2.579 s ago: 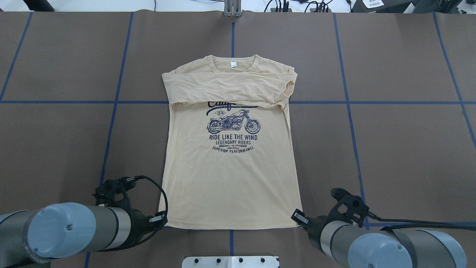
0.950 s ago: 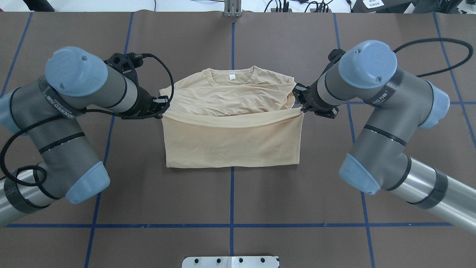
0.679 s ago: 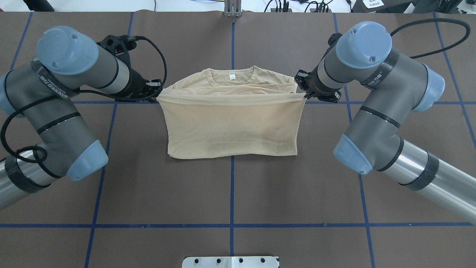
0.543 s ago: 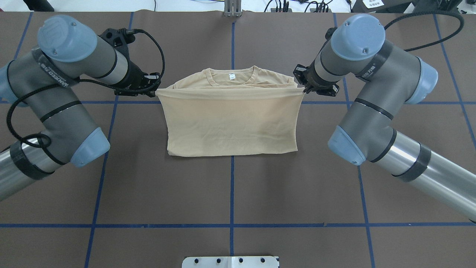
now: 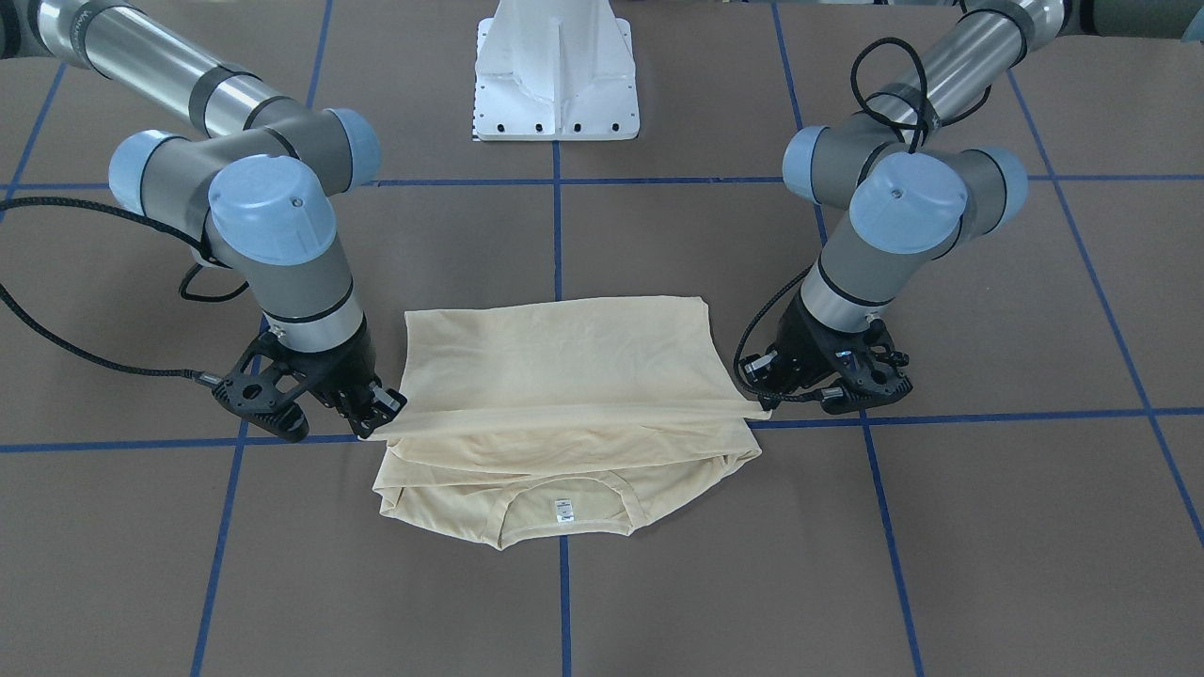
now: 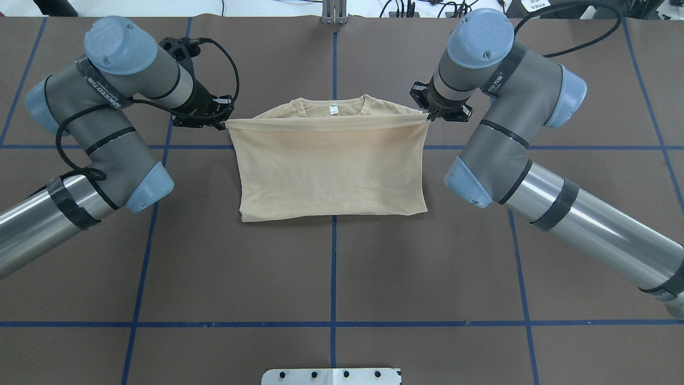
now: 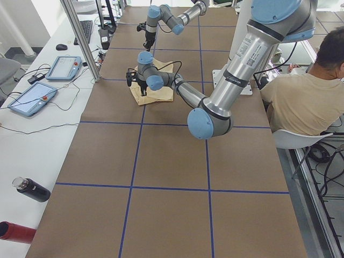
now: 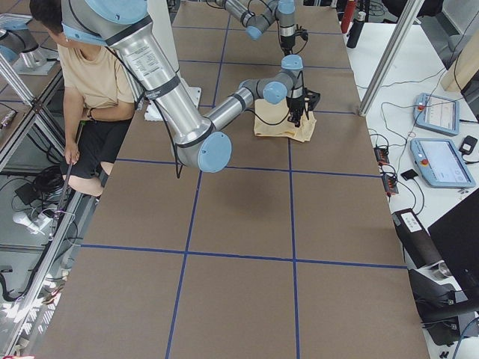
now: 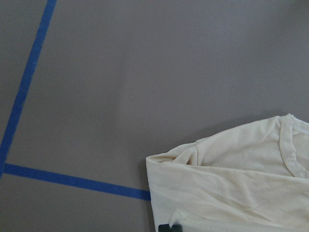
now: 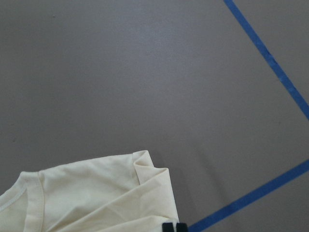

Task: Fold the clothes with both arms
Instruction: 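Lower the hem onto the collar edge and open both grippers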

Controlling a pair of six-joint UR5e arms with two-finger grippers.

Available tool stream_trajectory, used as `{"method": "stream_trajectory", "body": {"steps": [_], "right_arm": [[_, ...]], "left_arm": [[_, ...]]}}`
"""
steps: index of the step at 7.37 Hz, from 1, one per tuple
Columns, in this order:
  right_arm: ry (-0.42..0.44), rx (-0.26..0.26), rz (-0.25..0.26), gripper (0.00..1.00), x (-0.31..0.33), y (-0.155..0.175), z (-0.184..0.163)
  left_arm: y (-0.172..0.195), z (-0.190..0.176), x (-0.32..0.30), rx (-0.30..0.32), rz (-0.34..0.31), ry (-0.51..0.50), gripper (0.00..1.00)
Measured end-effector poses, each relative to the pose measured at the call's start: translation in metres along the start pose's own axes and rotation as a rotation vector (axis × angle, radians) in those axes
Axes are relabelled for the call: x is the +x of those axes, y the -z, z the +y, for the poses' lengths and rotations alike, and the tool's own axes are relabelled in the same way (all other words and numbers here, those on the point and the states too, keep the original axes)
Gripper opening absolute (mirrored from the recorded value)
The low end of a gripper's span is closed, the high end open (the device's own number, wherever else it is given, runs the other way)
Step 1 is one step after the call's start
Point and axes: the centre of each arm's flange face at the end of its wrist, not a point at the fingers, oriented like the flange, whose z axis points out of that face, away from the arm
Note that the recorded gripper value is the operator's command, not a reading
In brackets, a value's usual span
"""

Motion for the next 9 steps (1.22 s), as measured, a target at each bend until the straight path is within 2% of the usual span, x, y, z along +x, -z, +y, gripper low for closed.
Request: {"method": "stream_trajectory", "body": {"steps": [3, 6, 7, 8, 9], "right_arm": [[0.035, 0.022, 0.033, 0.00, -0.010, -0.050, -0.018], [0.044, 0.027, 0.053, 0.00, -0.017, -0.064, -0.022], [0.044, 0.027, 0.057, 0.29, -0.020, -0.066, -0.022], [0.044, 0.026, 0.057, 0.51, -0.023, -0.067, -0.022], [0.045, 0.026, 0.056, 0.60, -0.026, -0.066, -0.022]], "left_arm": [[-0.029, -0.019, 0.009, 0.069, 0.008, 0.043, 0.00], [-0.052, -0.017, 0.008, 0.093, 0.032, 0.023, 0.00], [-0.055, -0.014, 0.009, 0.093, 0.034, 0.020, 0.02], [-0.056, -0.013, 0.009, 0.092, 0.035, 0.018, 0.20], [-0.056, -0.013, 0.009, 0.092, 0.035, 0.017, 0.33]]}}
